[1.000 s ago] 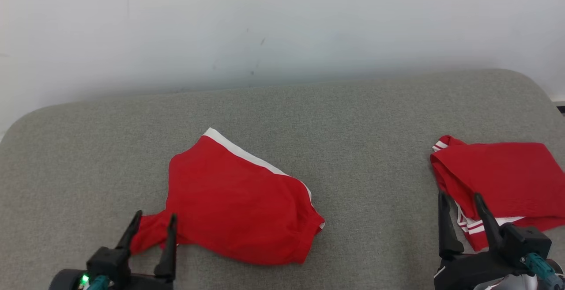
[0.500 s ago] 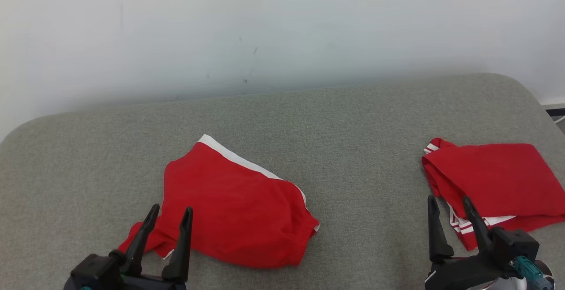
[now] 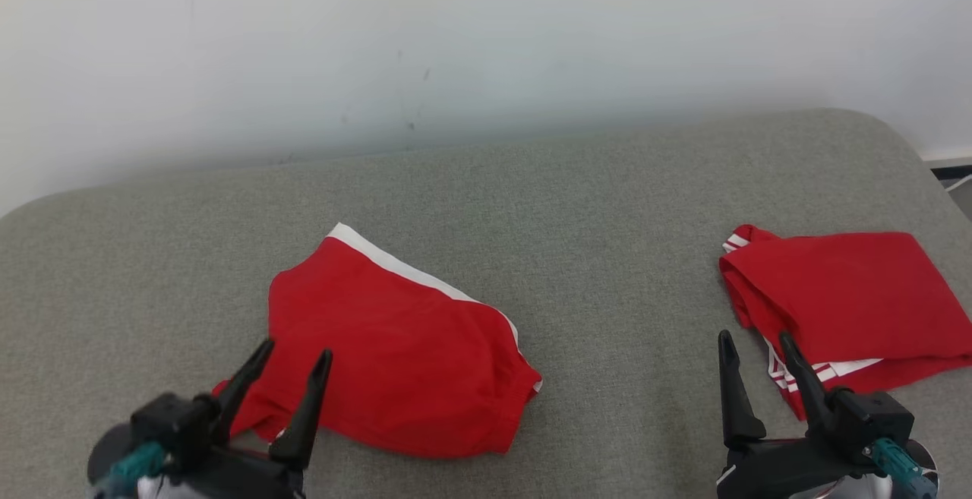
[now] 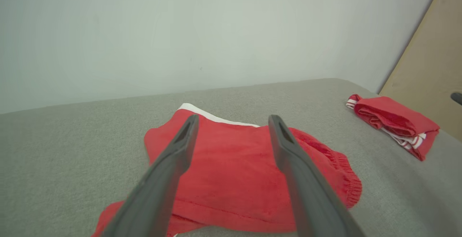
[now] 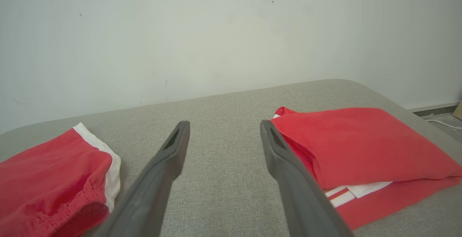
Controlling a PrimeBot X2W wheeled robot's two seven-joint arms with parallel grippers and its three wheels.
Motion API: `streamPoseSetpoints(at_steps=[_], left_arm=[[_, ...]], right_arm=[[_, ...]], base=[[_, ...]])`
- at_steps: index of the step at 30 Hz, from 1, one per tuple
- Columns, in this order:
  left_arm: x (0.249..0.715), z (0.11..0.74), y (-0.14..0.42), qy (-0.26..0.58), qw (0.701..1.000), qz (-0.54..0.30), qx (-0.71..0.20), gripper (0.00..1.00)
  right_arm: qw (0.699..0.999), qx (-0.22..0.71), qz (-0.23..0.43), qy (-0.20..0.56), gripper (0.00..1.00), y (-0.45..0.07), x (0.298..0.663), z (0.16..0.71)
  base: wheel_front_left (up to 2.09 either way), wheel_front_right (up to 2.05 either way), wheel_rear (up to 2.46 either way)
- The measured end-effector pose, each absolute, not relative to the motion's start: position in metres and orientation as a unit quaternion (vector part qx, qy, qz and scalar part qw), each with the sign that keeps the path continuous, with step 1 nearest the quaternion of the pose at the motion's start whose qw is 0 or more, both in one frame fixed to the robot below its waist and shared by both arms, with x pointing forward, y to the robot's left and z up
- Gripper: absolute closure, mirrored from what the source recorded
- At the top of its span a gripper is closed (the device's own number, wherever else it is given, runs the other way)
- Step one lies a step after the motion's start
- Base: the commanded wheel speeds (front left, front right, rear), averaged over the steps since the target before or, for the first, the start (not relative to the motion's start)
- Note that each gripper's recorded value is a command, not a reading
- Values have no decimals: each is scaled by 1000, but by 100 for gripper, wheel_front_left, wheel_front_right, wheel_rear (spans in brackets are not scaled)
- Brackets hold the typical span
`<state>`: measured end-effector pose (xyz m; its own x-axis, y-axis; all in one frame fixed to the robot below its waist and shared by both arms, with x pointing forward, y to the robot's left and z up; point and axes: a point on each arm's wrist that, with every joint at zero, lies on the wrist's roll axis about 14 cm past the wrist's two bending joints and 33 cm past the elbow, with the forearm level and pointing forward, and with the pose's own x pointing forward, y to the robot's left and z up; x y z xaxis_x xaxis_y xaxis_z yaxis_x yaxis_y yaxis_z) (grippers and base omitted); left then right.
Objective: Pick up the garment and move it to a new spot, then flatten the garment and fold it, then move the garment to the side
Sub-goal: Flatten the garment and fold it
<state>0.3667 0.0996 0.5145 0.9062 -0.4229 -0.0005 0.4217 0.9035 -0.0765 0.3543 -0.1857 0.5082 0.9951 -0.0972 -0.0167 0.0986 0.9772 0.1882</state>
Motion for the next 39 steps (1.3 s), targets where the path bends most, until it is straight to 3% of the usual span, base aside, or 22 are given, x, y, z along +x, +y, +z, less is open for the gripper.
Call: streamPoseSetpoints(at_steps=[8, 18, 29, 39], left_arm=[[436, 518, 88, 71, 965, -247, 54, 0], [515, 471, 106, 219, 941, -208, 154, 0], [578, 420, 102, 326, 908, -175, 197, 0], [597, 374, 96, 393, 877, -154, 228, 0]], right_arm=[[994, 98, -38, 6, 0, -179, 361, 508], [995, 89, -45, 15, 0, -187, 374, 504], [994, 72, -77, 41, 0, -211, 387, 486], [990, 56, -104, 78, 0, -230, 397, 457]], base=[[0, 0, 0], [0, 0, 0], [0, 0, 0], [0, 0, 0]])
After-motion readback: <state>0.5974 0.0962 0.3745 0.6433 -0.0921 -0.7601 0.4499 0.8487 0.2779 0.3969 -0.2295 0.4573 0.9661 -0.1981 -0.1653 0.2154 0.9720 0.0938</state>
